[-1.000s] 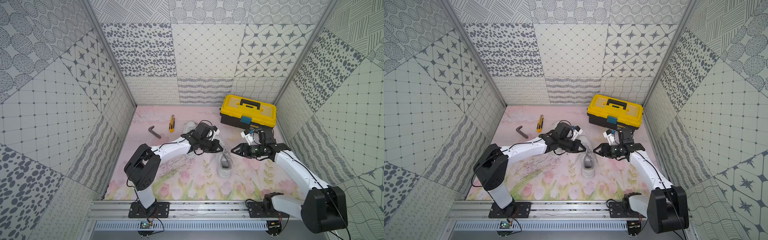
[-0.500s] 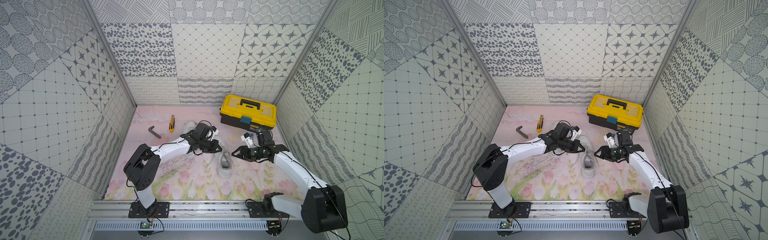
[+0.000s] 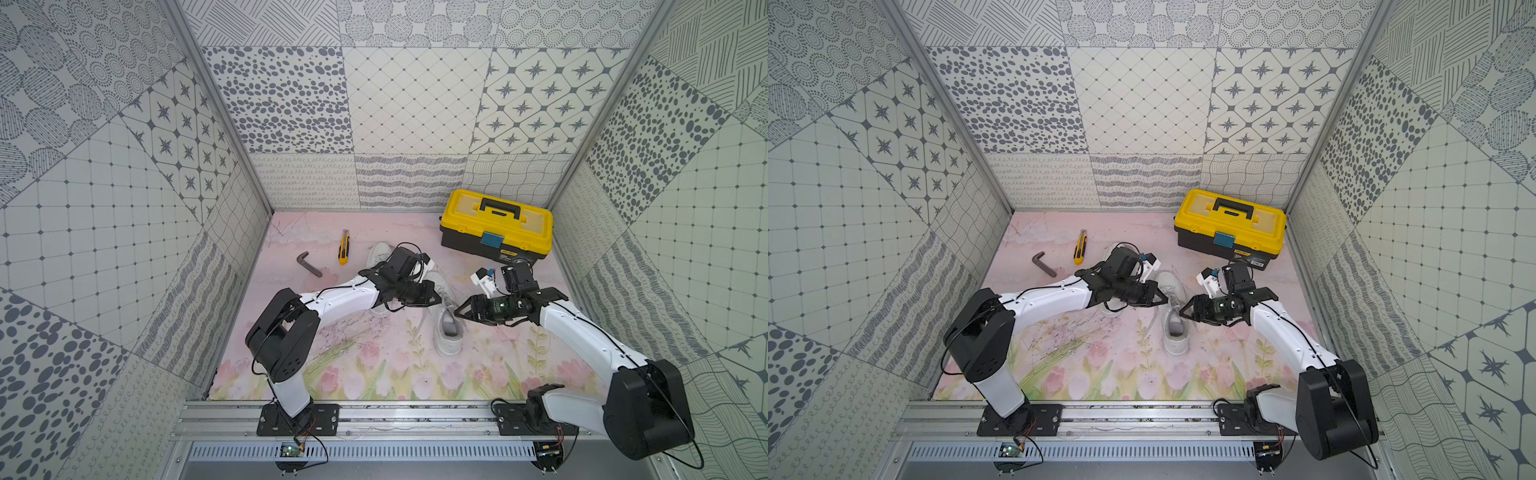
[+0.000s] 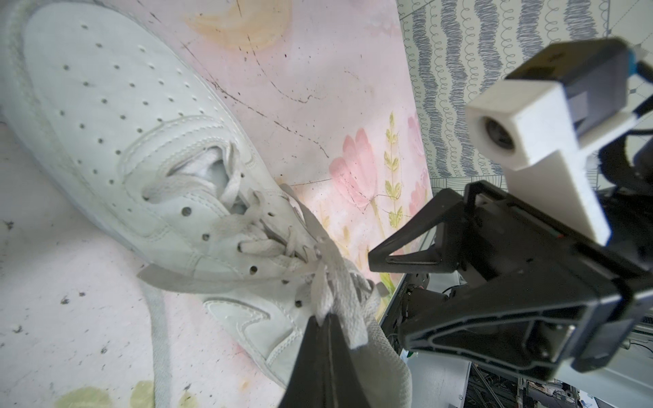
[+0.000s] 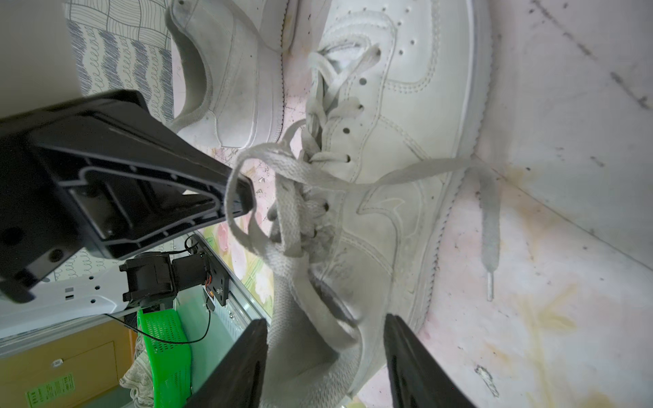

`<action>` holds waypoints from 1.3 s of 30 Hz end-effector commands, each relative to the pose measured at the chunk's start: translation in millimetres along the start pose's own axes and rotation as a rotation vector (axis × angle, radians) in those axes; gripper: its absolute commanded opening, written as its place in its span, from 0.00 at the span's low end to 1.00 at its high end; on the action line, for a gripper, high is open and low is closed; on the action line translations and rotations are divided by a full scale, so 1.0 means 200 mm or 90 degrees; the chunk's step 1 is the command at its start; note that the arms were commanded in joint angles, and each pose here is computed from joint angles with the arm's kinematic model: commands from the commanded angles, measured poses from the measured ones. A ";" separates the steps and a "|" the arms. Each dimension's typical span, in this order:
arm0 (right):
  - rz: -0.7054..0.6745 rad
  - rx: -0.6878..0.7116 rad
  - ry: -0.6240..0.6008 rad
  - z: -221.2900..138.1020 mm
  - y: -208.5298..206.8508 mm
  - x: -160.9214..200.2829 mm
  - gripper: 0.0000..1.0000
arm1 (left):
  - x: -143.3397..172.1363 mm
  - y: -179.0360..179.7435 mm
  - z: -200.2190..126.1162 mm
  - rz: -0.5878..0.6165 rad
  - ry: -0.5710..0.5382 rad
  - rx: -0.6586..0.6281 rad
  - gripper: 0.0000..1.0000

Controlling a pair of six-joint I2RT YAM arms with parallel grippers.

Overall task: Tie the shoes
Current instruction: Tie the shoelace on the shoe.

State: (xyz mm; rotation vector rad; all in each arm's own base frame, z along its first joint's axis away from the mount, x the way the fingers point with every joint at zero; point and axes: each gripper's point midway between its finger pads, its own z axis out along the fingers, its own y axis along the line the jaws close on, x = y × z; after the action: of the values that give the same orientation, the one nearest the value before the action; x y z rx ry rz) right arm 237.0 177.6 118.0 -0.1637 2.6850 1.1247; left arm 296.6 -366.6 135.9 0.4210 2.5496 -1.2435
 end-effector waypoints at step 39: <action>-0.100 0.222 -0.133 -0.31 -0.04 -0.35 0.00 | -0.01 0.10 -0.23 0.031 -0.051 -0.093 0.00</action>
State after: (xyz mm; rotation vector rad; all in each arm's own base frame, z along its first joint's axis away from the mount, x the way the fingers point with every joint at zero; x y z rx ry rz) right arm 283.9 138.6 157.1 -0.1860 2.6315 0.6604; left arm 297.5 -329.2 150.3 0.3878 2.5261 -1.0905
